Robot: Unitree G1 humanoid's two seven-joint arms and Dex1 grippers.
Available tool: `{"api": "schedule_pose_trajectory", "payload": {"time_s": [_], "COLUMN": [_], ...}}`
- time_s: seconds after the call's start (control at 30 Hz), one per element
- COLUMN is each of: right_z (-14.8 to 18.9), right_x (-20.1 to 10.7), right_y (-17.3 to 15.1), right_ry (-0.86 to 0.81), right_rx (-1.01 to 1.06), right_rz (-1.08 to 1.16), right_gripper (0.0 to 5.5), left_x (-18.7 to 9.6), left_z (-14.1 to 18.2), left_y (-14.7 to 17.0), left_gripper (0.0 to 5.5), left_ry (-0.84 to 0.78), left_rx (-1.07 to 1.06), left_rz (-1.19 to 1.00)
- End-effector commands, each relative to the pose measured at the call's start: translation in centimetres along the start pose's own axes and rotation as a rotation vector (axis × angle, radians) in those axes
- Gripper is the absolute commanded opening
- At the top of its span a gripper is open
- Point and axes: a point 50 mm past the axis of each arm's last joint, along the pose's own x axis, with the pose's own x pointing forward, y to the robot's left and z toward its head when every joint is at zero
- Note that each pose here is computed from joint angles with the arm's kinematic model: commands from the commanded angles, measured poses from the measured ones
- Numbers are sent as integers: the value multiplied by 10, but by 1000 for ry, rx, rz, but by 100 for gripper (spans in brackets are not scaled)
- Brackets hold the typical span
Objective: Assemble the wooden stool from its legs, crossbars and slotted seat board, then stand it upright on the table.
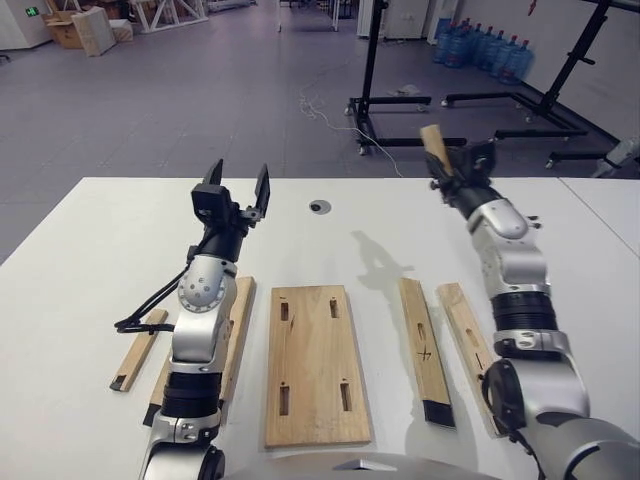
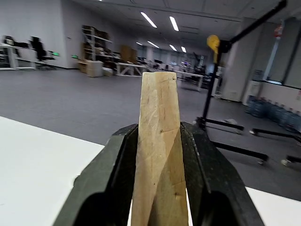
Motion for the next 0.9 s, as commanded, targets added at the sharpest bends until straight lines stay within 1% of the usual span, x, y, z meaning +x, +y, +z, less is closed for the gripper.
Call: {"api": "schedule_pose_trajectory", "payload": {"time_s": [0.03, 0.1, 0.13, 0.2, 0.3, 0.47, 0.73, 0.9], "right_z": [7, 7, 8, 14, 21, 22, 15, 13], "right_x": [1, -4, -6, -8, -11, -18, -23, -23], "right_y": [70, 93, 101, 112, 124, 138, 143, 145], "right_ry": [-123, -169, -190, -234, -282, -301, -267, -249], "right_rx": [-81, -114, -129, -137, -151, -172, -167, -183], "right_rz": [278, 347, 368, 394, 436, 511, 598, 665], "right_gripper": [129, 129, 129, 129, 129, 129, 129, 129], "left_x": [-4, -10, -12, -14, -12, -9, -8, -10], "left_z": [-1, 6, 8, 8, 11, 9, 12, 11], "left_y": [-22, -27, -27, -25, -16, -14, -17, -23], "left_gripper": [376, 376, 376, 376, 376, 376, 376, 303], "left_ry": [69, 74, 88, 125, 109, 133, 114, 123], "left_rx": [-444, -618, -670, -748, -886, -906, -900, -883], "left_rz": [-207, -315, -353, -372, -354, -338, -378, -403]}}
